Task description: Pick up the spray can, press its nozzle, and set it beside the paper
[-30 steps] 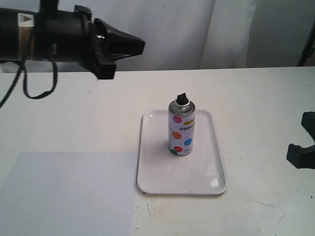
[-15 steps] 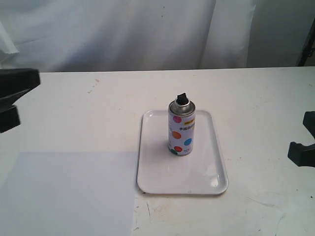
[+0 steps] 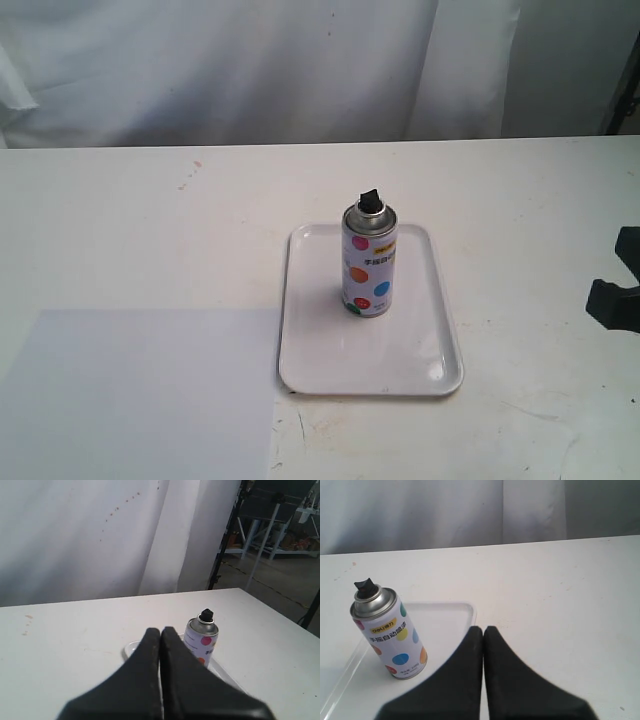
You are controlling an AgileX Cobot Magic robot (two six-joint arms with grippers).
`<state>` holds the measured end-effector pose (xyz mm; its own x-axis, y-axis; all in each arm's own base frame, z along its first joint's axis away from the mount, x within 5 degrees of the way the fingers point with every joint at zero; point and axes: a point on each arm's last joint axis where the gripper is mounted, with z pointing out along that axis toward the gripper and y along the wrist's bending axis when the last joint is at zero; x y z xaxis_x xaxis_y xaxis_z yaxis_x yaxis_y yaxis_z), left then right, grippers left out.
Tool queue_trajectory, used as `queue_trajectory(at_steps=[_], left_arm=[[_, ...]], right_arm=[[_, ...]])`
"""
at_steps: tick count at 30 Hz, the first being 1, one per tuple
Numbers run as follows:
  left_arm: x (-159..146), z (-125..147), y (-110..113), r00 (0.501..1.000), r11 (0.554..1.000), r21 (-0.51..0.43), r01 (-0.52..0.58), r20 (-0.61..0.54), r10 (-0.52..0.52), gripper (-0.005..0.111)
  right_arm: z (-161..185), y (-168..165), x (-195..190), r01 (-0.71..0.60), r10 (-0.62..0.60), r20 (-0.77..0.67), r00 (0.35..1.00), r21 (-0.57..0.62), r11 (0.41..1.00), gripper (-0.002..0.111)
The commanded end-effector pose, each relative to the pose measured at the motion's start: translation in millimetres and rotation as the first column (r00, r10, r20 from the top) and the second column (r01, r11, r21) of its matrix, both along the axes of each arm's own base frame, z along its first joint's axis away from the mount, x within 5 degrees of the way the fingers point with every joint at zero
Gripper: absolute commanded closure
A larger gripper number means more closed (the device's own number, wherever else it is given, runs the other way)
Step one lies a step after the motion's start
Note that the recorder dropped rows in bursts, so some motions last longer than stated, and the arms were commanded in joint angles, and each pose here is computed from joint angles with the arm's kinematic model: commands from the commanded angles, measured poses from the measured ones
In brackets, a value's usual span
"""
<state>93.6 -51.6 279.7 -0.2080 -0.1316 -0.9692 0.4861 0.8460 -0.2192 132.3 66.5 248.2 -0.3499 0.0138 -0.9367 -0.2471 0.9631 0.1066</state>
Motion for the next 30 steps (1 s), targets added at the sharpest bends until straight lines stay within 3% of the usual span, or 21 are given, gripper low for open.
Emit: queue_trajectory(at_steps=[1,5,10,14,22,30], left_arm=[[-8,1,0,0.999,0.999,-0.024,0.027,0.019,-0.027,0.107],[-11,2,-1,0.999,0.999,-0.026,0.043,0.032,-0.042,0.107],[-6,4,9,0.995,0.997,-0.006,-0.075,0.071,0.075,0.107],[-5,5,10,0.992,0.995,0.011,-0.096,0.085,0.094,0.107],[-3,6,14,0.968,0.955,0.257,-0.148,0.237,0.086,0.107],[-2,7,18,0.965,0.961,0.202,-0.19,0.219,0.145,0.107]], right_arm=[[1,-1,0,0.004,-0.004,0.007,1.0,0.001,1.0,0.108],[1,-1,0,0.004,-0.004,0.007,1.0,0.001,1.0,0.108],[1,-1,0,0.004,-0.004,0.007,1.0,0.001,1.0,0.108],[1,-1,0,0.004,-0.004,0.008,1.0,-0.001,1.0,0.108],[1,-1,0,0.004,-0.004,0.008,1.0,0.0,1.0,0.108],[1,-1,0,0.004,-0.004,0.008,1.0,0.0,1.0,0.108]])
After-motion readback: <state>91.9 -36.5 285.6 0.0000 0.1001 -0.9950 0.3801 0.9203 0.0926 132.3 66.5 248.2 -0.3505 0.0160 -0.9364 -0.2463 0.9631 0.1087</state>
